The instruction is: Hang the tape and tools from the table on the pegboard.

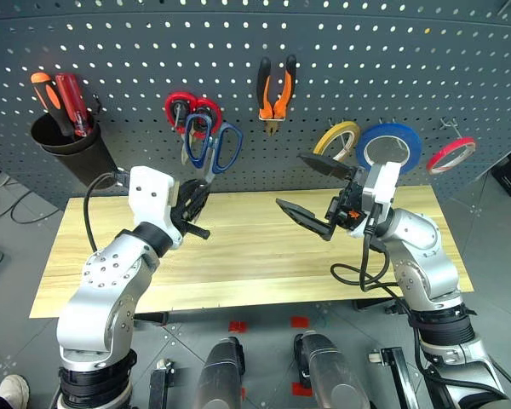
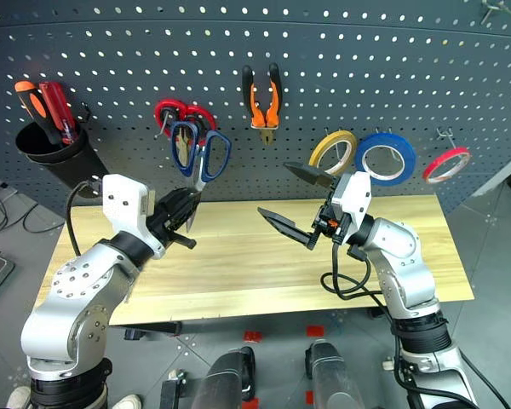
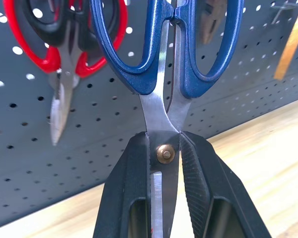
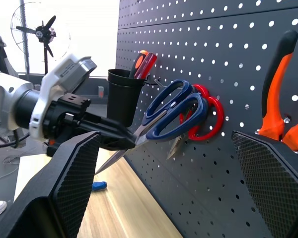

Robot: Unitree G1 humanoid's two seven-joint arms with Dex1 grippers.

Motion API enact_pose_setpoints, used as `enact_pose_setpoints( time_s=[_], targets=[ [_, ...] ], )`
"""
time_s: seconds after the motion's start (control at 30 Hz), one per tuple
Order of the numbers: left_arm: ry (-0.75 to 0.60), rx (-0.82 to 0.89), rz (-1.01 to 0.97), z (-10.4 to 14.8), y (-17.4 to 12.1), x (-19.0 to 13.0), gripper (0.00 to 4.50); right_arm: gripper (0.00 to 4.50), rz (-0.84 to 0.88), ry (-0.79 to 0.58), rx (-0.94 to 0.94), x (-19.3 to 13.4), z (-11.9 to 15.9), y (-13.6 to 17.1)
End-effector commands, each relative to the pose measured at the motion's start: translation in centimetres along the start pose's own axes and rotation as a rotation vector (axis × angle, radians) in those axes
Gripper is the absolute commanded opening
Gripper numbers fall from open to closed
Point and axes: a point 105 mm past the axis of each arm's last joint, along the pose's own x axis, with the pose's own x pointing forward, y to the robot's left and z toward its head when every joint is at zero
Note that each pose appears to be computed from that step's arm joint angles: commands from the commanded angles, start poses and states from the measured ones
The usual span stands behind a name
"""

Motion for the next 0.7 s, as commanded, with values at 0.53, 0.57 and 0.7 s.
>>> enact_pose_setpoints(
  time_s=[0.53,0.57,0.7],
  targets=[
    [-0.110,0.011,0.057,4.5,-1.9,-3.1,0.55,4.50,-0.016,-0.027,-0.039,-0.9,1.2,0.1],
    [-0.114,0.016,0.071,4.8,-1.7,-3.3,0.55,4.50,-0.016,-0.027,-0.037,-0.9,1.1,0.1],
    [-0.117,0.032,0.123,5.5,-0.7,-4.1,0.55,4.50,-0.012,-0.027,-0.031,-0.8,1.0,0.1]
  ],
)
